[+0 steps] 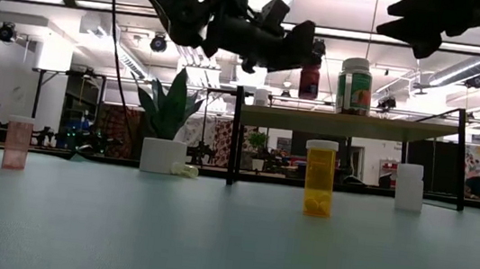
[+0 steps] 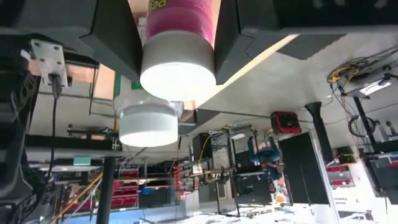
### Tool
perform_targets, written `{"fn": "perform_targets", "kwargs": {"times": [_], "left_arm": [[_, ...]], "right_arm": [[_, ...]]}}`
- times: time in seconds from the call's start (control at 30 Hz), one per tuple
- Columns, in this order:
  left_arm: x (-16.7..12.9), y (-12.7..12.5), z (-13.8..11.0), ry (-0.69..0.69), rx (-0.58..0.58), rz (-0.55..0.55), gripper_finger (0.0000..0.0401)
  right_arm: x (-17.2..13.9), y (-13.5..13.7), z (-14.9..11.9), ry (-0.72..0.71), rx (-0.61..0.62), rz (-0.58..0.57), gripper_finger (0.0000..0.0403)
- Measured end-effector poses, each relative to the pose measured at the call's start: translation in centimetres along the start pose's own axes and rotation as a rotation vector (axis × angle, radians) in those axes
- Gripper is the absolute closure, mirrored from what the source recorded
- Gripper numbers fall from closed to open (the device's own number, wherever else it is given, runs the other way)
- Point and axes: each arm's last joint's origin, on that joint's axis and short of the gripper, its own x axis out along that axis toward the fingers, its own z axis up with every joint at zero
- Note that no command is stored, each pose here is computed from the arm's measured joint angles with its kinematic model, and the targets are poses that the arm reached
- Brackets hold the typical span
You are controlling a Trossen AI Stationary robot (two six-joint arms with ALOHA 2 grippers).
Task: Pick and place medicine bottles onto shelf by color
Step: Put the pink pill bottle on the shelf
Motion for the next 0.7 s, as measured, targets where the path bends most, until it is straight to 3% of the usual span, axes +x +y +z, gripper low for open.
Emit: {"fn": "perform_targets", "kwargs": {"times": [0.7], "left_arm": [[-0.3, 0.1, -1.7, 0.081, -0.015, 0.008, 0.0245]], "right_arm": [[0.6, 0.1, -0.5, 0.017, 0.014, -0.001, 0.0184]]}}
